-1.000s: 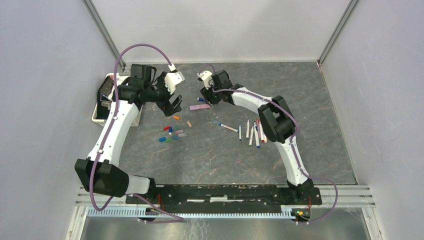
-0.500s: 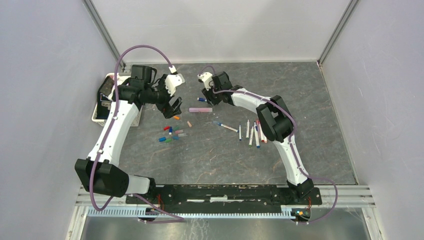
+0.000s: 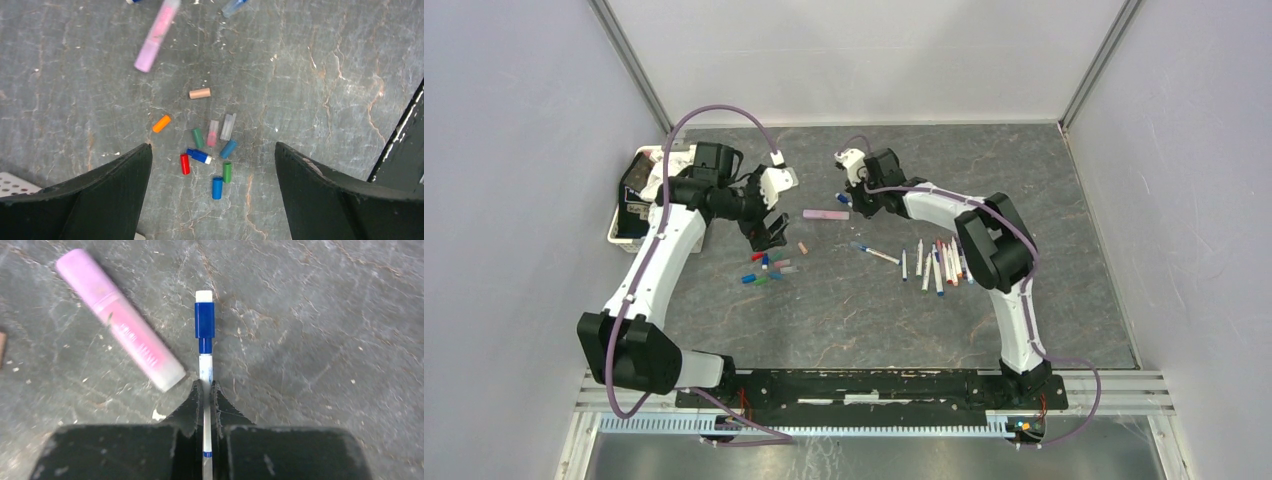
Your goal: Open the pen caps
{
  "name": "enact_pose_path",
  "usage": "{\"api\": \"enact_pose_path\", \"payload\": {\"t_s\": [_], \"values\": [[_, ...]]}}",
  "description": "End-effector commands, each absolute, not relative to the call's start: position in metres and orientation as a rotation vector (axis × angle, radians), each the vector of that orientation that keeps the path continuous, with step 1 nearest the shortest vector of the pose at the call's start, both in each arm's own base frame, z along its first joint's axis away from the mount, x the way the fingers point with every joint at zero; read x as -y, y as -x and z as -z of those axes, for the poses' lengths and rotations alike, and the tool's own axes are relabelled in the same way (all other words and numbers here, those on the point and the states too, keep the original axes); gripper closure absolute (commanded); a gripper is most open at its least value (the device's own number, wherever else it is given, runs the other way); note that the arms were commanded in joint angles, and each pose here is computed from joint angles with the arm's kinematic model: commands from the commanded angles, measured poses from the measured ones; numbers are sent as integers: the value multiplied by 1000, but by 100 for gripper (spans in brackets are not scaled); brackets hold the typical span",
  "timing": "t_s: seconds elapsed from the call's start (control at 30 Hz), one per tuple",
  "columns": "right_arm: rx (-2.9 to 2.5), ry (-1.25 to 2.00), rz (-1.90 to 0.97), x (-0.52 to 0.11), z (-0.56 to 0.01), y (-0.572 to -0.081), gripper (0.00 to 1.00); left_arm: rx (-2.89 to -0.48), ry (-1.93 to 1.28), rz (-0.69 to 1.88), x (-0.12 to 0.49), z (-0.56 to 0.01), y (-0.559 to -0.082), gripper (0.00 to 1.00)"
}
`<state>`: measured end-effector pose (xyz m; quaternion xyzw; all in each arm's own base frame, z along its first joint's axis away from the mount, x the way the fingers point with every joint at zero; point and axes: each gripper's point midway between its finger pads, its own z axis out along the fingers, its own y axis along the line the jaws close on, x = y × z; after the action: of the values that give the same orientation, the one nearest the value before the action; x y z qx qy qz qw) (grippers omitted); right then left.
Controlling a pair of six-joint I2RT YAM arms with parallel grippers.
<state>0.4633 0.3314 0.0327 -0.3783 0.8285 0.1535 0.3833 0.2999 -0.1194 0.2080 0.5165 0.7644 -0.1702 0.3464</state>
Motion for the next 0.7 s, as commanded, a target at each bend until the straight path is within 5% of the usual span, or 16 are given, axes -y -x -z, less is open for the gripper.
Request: {"api": "enact_pose_path", "payload": {"t_s": [0.0,0.3,0.67], "values": [[-1976,844,-536,-337,-124,-461,100,-1853,-1481,472,125,-202,-286,3],[-2111,822,-1211,-360,-144,-333,100,-1653,-1640,430,130,-197,-284,2],[-2094,960,-1516,-378,-160,-242,100,-1532,-1851,450,154,-170,-262,3]]}}
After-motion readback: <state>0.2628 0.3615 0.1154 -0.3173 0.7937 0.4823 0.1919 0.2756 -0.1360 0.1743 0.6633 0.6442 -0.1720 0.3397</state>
